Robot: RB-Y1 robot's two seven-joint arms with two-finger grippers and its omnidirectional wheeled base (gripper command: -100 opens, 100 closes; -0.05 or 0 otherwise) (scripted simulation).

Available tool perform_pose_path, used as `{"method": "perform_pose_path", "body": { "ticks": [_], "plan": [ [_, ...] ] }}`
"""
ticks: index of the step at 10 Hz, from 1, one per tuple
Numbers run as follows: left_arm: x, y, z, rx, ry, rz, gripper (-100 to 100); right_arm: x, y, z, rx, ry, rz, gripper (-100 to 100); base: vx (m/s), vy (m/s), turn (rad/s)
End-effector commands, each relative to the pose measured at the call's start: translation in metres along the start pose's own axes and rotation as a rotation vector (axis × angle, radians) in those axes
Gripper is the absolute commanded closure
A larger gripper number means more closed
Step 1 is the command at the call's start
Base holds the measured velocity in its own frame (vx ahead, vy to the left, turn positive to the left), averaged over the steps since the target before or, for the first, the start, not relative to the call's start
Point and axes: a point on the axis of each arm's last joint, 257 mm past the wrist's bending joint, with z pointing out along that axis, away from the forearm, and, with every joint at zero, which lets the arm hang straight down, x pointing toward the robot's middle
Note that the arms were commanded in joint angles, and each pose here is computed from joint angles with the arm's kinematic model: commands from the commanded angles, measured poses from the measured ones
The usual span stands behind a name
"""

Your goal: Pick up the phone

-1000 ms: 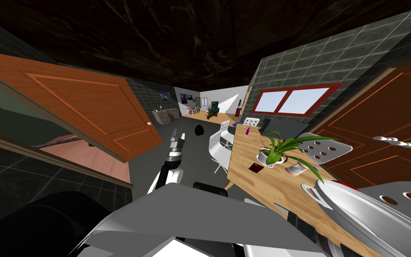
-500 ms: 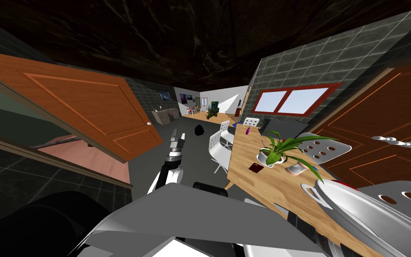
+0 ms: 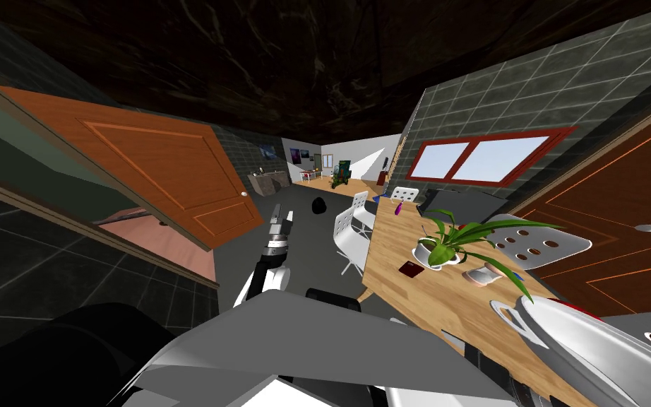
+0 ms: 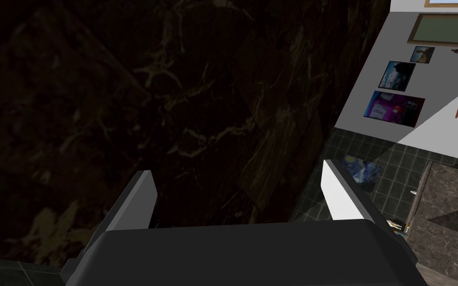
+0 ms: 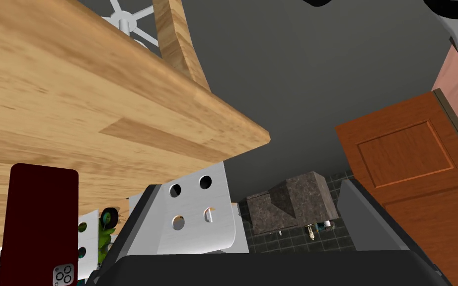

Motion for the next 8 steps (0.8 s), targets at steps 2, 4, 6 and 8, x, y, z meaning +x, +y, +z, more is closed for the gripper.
{"method": "perform_pose_path", "body": {
  "ticks": [2, 4, 6, 8],
  "plan": [
    [0.000, 0.000, 0.000, 0.000, 0.000, 0.000, 0, 0.017, -0.008, -0.001, -0.019, 0.050, -0.065, -100, -0.024, -0.008, 0.148],
    [0.000, 0.000, 0.000, 0.000, 0.000, 0.000, 0, 0.030, -0.015, -0.006, -0.018, 0.083, -0.084, -100, -0.016, -0.007, 0.058],
    [0.000, 0.000, 0.000, 0.000, 0.000, 0.000, 0, 0.040, -0.020, -0.010, -0.025, 0.110, -0.112, -100, -0.024, -0.008, 0.133],
    [0.000, 0.000, 0.000, 0.000, 0.000, 0.000, 0, 0.049, -0.024, -0.015, -0.032, 0.138, -0.140, -100, -0.019, 0.002, 0.068]
  ]
}}
